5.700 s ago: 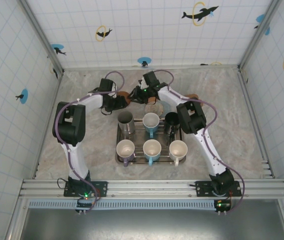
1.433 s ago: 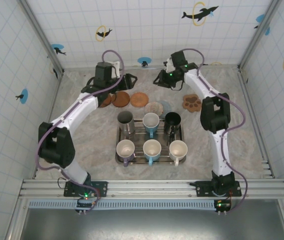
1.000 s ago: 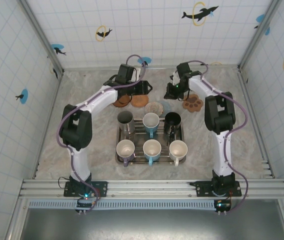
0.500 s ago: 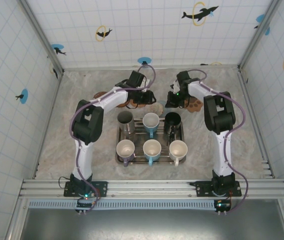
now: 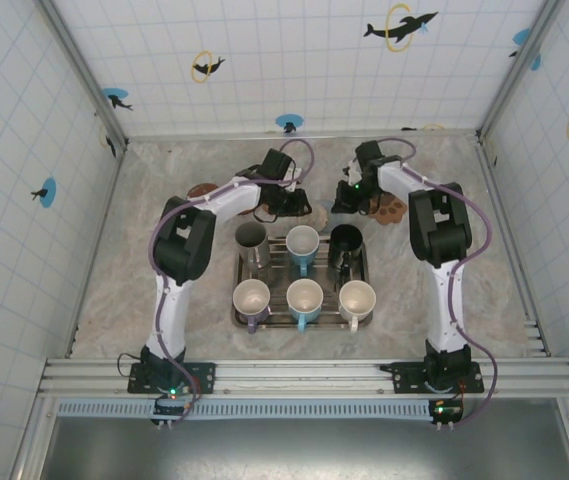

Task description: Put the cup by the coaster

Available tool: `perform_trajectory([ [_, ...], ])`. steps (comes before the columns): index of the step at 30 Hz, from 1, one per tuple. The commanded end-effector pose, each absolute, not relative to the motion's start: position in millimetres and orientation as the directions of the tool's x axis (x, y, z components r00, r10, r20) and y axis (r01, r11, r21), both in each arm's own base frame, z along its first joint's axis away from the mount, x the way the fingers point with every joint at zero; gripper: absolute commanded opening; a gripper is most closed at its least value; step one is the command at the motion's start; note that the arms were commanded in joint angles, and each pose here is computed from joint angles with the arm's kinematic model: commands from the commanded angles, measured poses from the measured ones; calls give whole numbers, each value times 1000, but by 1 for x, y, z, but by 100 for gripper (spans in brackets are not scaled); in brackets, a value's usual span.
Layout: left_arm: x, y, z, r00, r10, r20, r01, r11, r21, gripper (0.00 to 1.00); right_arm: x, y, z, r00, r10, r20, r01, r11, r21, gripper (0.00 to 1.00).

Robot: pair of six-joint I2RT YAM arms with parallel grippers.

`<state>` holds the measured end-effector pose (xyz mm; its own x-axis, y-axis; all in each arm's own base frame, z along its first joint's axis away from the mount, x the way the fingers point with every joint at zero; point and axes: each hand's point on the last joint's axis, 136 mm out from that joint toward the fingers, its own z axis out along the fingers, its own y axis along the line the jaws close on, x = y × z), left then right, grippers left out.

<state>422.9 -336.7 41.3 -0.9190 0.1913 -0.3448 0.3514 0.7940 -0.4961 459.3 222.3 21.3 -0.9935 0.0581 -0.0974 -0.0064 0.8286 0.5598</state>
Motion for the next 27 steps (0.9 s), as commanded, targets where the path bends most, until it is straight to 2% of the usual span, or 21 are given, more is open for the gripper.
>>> perform_trajectory([
  [1, 427, -344, 37, -919, 192, -345, 356, 778, -518, 35, 475, 208, 7, -989, 104, -102, 36, 853, 521, 0],
  [13, 448, -362, 37, -915, 157, -372, 355, 750, -558, 35, 481, 193, 7, -988, 110, -107, 43, 868, 495, 0],
  [14, 447, -361, 19, -925, 162, -343, 339, 760, -555, 35, 483, 190, 7, -987, 116, -108, 48, 869, 493, 0],
  [27, 458, -358, 8, -927, 146, -346, 321, 786, -528, 36, 491, 159, 4, -982, 161, -101, 94, 873, 478, 0],
])
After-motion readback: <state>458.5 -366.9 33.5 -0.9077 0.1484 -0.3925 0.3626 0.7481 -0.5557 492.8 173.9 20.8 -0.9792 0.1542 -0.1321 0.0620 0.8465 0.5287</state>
